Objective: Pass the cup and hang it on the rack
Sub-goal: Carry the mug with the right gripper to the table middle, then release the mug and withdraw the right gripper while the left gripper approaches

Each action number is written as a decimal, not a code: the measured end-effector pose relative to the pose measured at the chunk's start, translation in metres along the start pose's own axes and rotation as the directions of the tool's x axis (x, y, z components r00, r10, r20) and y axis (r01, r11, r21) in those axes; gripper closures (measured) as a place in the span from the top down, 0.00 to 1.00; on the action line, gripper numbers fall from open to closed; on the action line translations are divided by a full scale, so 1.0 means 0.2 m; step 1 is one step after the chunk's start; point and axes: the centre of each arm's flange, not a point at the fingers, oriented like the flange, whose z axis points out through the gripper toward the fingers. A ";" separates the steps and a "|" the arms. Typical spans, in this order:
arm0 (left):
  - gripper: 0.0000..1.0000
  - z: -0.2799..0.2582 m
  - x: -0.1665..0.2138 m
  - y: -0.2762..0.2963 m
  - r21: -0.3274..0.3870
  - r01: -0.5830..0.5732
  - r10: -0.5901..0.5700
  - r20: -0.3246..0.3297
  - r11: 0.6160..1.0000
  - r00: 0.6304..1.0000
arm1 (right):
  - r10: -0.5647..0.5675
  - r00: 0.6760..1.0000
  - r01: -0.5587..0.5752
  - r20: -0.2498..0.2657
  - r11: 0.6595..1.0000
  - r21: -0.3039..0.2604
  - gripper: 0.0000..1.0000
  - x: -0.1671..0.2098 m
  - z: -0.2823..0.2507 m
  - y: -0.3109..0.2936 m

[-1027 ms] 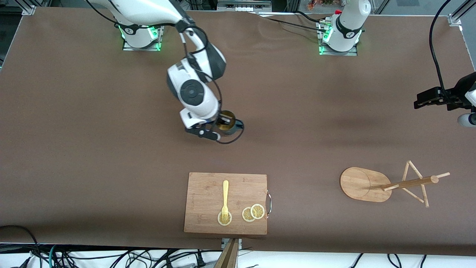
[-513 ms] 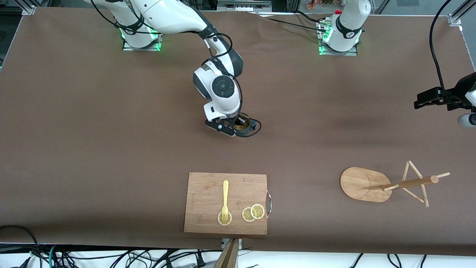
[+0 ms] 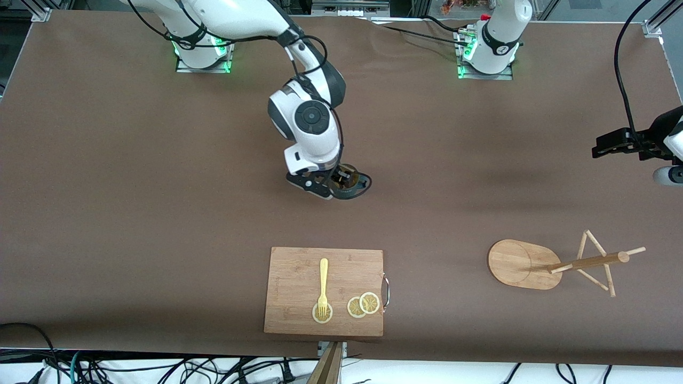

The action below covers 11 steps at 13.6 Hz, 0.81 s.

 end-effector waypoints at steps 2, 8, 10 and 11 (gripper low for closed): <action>1.00 0.01 0.01 0.02 -0.005 -0.006 0.006 0.004 1.000 1.000 | 0.022 1.000 -0.022 -0.007 0.999 -0.029 1.00 0.13 -0.31 0.11; 1.00 0.15 0.10 0.14 -0.091 -0.045 0.049 0.041 0.995 0.998 | -0.307 0.930 0.344 0.202 0.920 -0.186 1.00 0.66 -0.95 0.89; 1.00 0.19 0.11 0.25 -0.143 -0.072 0.082 0.063 0.987 0.995 | -0.443 0.865 0.482 0.236 0.864 -0.146 1.00 0.91 -1.07 1.21; 1.00 0.25 0.11 0.31 -0.176 -0.095 0.111 0.083 0.980 0.990 | -0.494 0.837 0.530 0.236 0.839 -0.125 1.00 1.02 -1.13 1.37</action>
